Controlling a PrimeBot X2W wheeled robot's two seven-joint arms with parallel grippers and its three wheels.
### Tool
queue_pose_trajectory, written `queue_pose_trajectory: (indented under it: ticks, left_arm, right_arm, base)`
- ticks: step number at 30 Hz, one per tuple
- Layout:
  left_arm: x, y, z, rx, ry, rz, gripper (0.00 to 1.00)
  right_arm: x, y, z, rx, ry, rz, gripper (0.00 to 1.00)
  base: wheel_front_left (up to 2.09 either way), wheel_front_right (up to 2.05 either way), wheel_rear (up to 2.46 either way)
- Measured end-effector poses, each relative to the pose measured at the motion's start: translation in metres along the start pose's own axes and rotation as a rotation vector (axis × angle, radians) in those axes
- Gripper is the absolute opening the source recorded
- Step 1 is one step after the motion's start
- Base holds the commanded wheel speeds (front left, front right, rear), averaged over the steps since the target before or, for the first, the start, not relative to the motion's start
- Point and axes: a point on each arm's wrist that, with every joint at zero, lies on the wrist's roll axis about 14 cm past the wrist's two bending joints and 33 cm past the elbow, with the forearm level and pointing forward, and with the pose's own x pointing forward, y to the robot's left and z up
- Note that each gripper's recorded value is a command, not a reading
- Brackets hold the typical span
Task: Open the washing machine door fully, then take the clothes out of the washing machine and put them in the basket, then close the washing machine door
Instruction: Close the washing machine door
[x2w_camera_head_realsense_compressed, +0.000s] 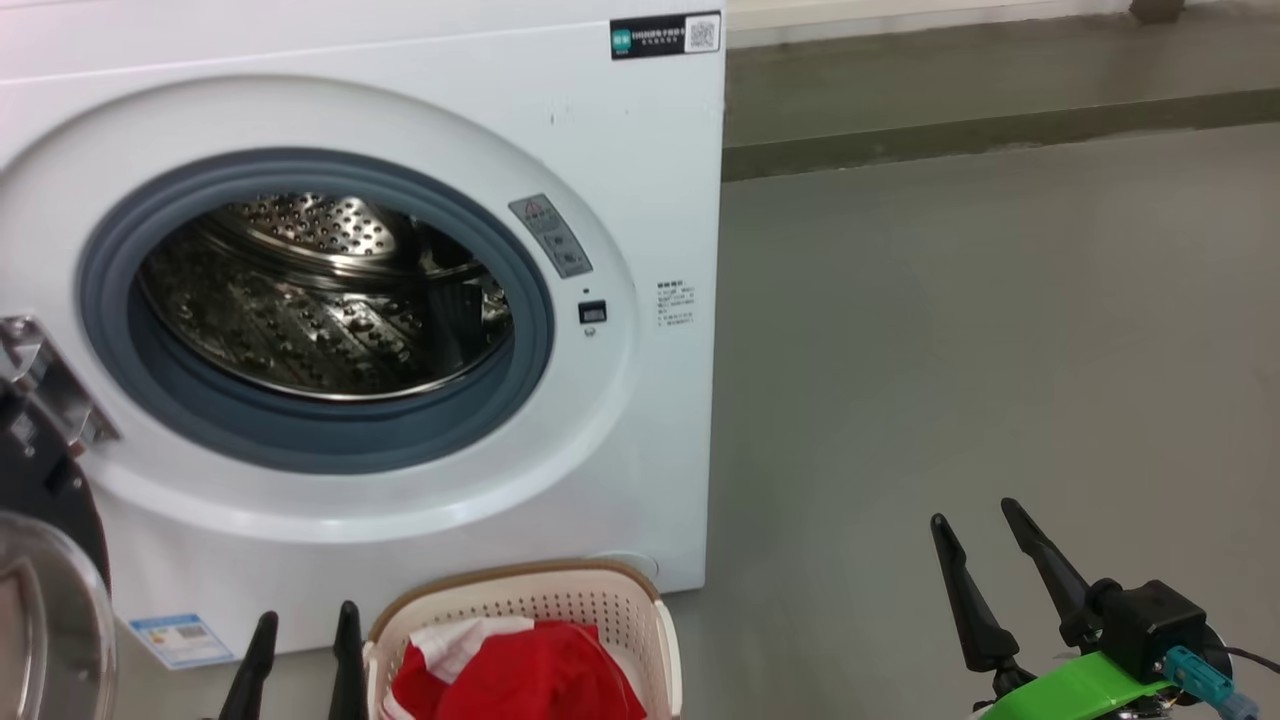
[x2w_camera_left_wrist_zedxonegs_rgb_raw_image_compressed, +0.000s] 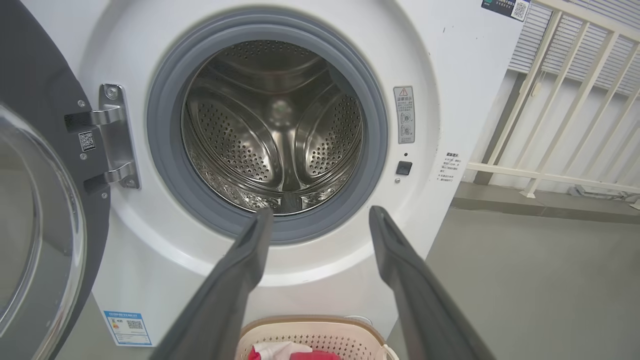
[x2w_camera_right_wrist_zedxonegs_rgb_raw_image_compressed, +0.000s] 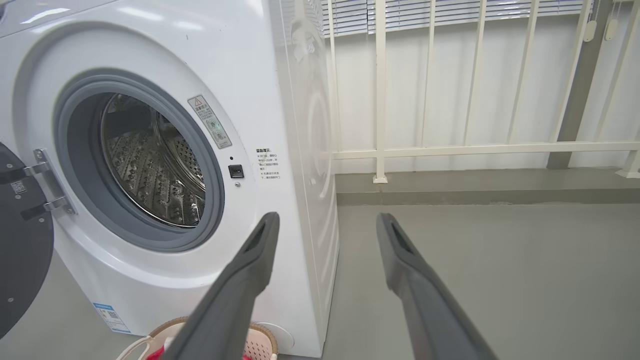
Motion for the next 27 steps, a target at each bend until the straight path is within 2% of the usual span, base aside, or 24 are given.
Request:
queue_pose_trajectory:
  ticks: [6,12,27]
  left_arm:
    - [0.001,-0.004,0.003,-0.003,-0.008,-0.016,1.00]
    - [0.000,-0.006,0.005,-0.004,-0.014,-0.023,1.00]
    - [-0.002,-0.002,0.003,0.003,-0.009,0.003,1.00]
  right_arm:
    - [-0.003,-0.002,-0.003,-0.001,0.011,-0.005,1.00]
    - [-0.006,-0.003,-0.009,0.000,0.027,-0.010,1.00]
    - [-0.004,-0.003,-0.012,0.002,0.038,-0.009,1.00]
  base:
    - [-1.91,1.91,0.00]
    - [-1.12,1.12,0.00]
    - [-0.12,0.12,0.00]
